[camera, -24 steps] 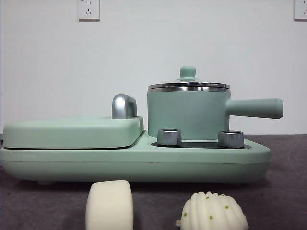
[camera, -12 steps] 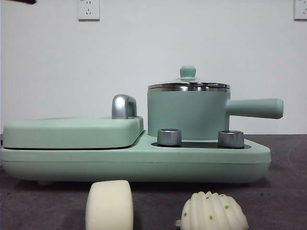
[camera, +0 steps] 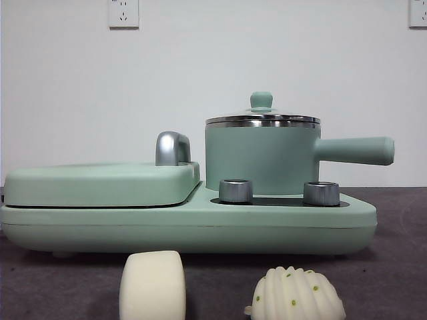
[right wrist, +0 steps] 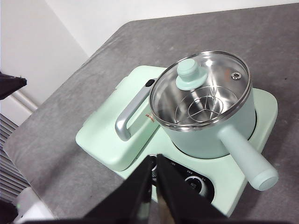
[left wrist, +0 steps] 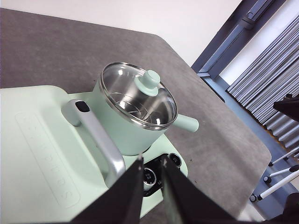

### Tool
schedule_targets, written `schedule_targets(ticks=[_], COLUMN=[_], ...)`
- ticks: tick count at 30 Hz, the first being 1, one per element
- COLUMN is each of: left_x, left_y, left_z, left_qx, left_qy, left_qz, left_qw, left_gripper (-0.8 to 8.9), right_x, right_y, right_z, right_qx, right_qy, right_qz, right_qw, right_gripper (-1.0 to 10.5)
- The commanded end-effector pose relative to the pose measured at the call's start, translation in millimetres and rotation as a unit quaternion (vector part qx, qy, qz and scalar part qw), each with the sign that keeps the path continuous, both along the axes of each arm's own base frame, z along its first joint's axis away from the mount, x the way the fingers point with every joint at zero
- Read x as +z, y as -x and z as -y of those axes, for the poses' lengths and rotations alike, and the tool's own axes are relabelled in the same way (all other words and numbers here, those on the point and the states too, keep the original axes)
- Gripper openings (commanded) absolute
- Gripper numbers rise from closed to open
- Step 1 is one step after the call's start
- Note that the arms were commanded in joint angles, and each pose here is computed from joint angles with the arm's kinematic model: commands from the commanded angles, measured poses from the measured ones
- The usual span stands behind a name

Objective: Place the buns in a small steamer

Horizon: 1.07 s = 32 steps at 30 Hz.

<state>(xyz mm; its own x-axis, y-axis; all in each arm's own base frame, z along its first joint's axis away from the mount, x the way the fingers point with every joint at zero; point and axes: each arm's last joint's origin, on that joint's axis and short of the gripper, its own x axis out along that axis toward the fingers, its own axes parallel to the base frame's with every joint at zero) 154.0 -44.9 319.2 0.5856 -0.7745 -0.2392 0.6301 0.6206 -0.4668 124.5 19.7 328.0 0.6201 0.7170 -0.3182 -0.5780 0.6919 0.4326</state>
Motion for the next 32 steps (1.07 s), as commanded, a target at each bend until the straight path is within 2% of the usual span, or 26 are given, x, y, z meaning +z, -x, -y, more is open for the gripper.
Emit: schedule_targets(ticks=[1,4,5,6,9,11,22,32], left_x=[7.3,6.9,6.8,6.7,6.8,6.7,13.9,36.2], left_y=[-0.8,-1.4,-1.5,-1.5,-1.5,-1.5,-5.9,-48.4], left_z=[0.7,0.8,0.8,0.8,0.8,0.8,7.2,39.1], left_qx=[-0.006,-0.006,-0.006,-0.006,-0.004,-0.004,-0.011,-0.054], left_qy=[0.000,0.000,0.000,0.001,0.004,0.004,0.032,0.019], left_qz=[0.018,0.016,0.016,0.014,0.010,0.009,-0.016,-0.081], left_qw=[1.000,1.000,1.000,1.000,1.000,1.000,0.999,0.995], left_gripper=[1.31,3.25,3.74,4.27,4.54,4.54,4.37,4.37], right_x=[4.7,4.6,4.6,4.6,4.6,4.6,5.5,5.5], right_y=[-0.5,-0.6,-0.6,-0.6,-0.7,-0.7,-0.3,1.5], right_z=[-0.2,-0.2,-0.2,-0.2,-0.1,-0.1,-1.2,-10.3], right_qx=[0.004,0.004,0.004,0.004,0.002,0.002,0.009,0.042], right_qy=[0.004,0.004,0.004,0.004,0.005,0.005,0.001,-0.003], right_qz=[0.013,0.013,0.013,0.013,0.013,0.013,0.015,0.010], right_qw=[1.000,1.000,1.000,1.000,1.000,1.000,1.000,0.999], right_gripper=[0.2,0.5,1.0,2.1,4.6,5.3,5.3,5.3])
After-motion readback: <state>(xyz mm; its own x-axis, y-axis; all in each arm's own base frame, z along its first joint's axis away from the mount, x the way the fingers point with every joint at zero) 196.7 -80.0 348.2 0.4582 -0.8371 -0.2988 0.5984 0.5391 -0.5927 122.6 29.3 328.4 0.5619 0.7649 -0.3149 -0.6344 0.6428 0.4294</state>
